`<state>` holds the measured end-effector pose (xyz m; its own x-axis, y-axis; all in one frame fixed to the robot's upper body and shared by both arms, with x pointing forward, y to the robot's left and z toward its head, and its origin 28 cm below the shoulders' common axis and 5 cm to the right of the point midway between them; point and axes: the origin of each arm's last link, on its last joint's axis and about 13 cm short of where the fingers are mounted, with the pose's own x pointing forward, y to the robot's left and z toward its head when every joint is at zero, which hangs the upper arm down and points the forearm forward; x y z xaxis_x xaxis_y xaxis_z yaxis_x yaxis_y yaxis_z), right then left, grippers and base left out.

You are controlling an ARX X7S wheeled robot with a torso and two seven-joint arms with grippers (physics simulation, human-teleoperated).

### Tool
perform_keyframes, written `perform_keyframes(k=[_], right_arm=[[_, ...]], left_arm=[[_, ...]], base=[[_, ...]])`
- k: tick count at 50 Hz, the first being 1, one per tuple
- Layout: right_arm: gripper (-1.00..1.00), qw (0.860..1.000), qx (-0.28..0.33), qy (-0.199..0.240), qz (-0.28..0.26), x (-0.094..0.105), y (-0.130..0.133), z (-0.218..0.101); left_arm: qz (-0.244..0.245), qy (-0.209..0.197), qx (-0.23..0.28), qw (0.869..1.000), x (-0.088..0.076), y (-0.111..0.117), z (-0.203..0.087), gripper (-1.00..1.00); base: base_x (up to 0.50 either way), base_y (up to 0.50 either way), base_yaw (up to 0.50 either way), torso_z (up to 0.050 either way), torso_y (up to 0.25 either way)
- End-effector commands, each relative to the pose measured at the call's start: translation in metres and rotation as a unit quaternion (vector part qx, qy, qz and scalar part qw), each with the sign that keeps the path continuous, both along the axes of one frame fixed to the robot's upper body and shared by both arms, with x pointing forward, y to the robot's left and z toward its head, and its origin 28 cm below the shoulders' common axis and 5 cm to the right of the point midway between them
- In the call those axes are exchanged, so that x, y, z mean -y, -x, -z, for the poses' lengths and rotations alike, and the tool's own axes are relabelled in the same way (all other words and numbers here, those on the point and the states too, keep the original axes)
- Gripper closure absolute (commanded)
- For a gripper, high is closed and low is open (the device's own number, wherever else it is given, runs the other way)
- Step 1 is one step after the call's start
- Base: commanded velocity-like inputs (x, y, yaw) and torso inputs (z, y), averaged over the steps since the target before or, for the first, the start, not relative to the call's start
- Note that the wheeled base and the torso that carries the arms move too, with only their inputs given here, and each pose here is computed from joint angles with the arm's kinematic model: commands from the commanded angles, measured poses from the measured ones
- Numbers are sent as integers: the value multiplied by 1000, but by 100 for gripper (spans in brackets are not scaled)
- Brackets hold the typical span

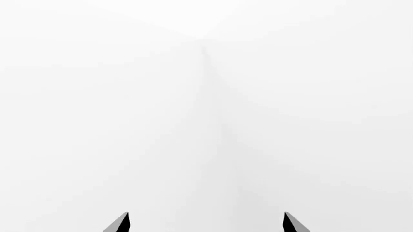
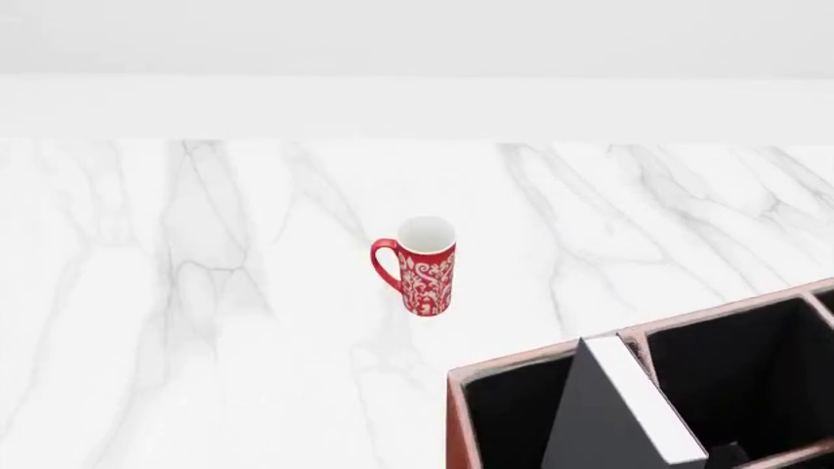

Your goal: Pick up the book and place it in the left compartment of the caddy.

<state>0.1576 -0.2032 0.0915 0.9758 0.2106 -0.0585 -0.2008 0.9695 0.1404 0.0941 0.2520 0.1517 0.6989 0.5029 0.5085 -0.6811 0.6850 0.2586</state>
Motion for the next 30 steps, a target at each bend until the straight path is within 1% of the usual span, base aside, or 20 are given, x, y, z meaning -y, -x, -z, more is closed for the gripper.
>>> perform_keyframes(k=[1, 30], right_arm=[[100, 998, 55, 29, -21, -4, -16, -7], [100, 999, 40, 29, -17, -3, -21, 11]], left_arm=[[-1, -1, 1, 1000, 0, 1, 0, -100], [-1, 0, 2, 1000, -1, 2, 0, -100]], base=[[0, 0, 0, 0, 0], [0, 0, 0, 0, 1]])
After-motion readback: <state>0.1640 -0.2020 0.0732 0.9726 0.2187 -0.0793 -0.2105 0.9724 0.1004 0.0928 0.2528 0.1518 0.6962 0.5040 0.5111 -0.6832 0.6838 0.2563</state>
